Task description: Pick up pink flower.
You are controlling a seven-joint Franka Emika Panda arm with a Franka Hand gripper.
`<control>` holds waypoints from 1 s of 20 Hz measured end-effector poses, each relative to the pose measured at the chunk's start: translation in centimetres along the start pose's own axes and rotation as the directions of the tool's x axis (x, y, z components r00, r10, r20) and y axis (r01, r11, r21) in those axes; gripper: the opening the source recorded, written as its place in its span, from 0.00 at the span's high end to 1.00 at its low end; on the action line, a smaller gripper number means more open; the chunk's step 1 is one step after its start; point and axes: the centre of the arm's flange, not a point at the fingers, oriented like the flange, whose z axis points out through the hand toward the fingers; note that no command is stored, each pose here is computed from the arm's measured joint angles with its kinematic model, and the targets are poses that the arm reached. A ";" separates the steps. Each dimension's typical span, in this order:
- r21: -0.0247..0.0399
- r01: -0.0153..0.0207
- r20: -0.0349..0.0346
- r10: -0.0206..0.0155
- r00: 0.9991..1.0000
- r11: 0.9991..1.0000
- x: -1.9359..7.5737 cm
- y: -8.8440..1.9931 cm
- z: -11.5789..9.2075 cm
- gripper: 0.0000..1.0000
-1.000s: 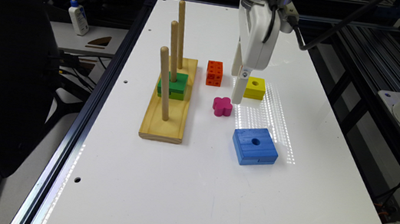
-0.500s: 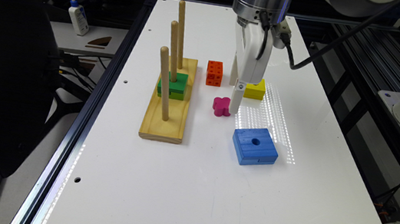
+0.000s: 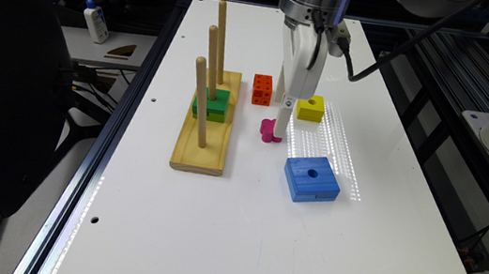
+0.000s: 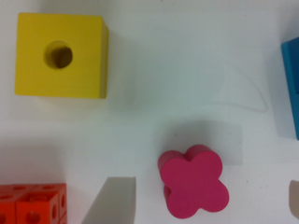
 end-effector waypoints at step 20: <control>0.001 -0.003 0.009 0.003 1.000 1.000 0.53 -0.6 3.5 0.00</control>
